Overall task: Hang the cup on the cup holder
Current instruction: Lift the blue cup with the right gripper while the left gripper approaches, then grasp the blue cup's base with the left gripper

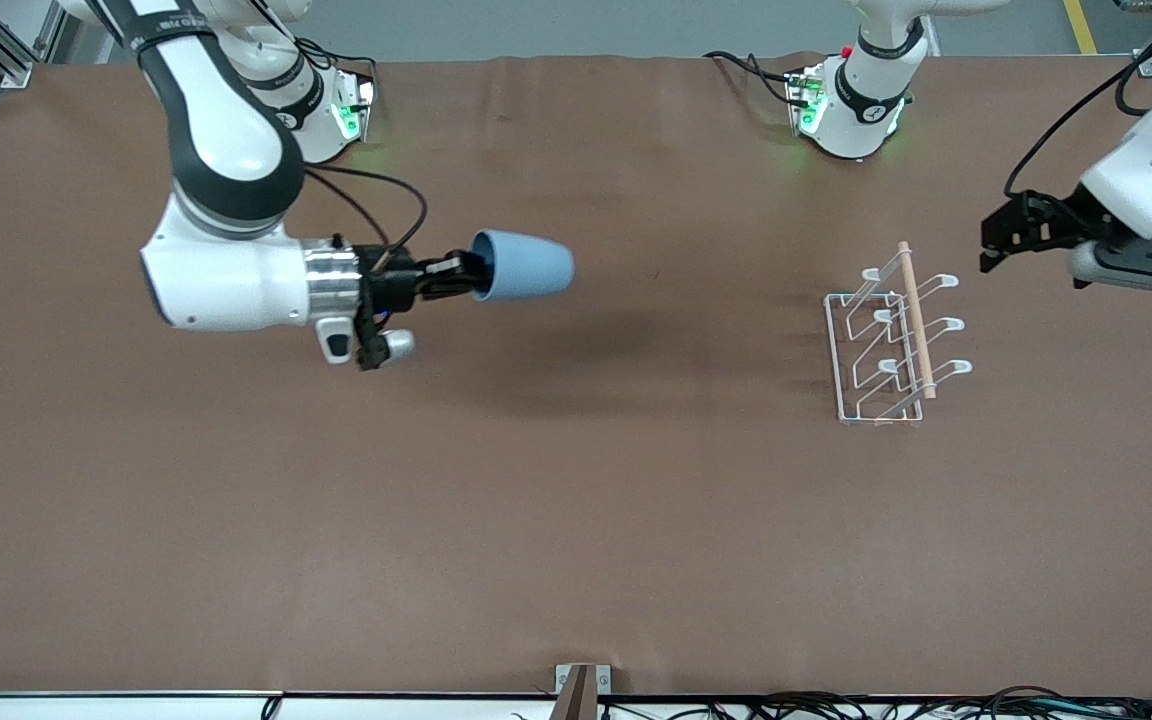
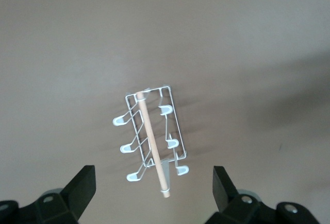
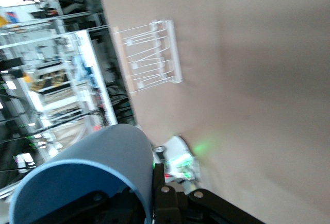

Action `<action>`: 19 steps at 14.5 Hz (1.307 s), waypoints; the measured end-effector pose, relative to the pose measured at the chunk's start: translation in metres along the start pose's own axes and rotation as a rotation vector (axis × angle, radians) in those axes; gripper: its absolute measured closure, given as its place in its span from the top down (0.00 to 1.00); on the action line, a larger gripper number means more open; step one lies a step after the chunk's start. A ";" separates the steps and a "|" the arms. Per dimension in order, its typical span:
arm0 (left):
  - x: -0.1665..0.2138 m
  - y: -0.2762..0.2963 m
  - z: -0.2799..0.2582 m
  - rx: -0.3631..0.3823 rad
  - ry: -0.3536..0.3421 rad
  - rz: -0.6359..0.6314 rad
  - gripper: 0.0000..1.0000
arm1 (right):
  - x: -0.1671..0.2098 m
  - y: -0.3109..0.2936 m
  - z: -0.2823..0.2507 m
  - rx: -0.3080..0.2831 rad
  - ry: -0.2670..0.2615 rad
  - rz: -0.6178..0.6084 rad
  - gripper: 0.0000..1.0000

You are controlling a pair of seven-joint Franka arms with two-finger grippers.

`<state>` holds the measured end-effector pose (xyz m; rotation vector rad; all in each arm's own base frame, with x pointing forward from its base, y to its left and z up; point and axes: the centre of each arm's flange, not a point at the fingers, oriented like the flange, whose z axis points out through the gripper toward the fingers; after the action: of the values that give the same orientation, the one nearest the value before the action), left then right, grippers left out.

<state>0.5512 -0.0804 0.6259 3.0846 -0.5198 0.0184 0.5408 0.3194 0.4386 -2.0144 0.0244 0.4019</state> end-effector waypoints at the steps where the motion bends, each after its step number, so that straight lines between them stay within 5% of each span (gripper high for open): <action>1: 0.000 0.008 0.001 -0.004 -0.013 0.082 1.00 | -0.004 -0.007 0.015 0.058 -0.011 0.021 0.05; 6: -0.003 0.067 0.008 -0.072 -0.087 0.359 1.00 | -0.015 -0.022 0.069 0.262 -0.070 0.131 0.05; 14: -0.015 0.175 0.005 -0.308 -0.120 0.664 1.00 | -0.015 -0.014 0.098 0.265 -0.068 0.168 0.05; 19: -0.003 0.228 0.014 -0.336 -0.056 0.752 1.00 | -0.018 -0.013 0.105 0.262 -0.074 0.162 0.05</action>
<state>0.4739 -0.2952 0.6140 2.4040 -1.4669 -0.1321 0.4976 0.4138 0.4128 -1.7434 0.1863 0.5477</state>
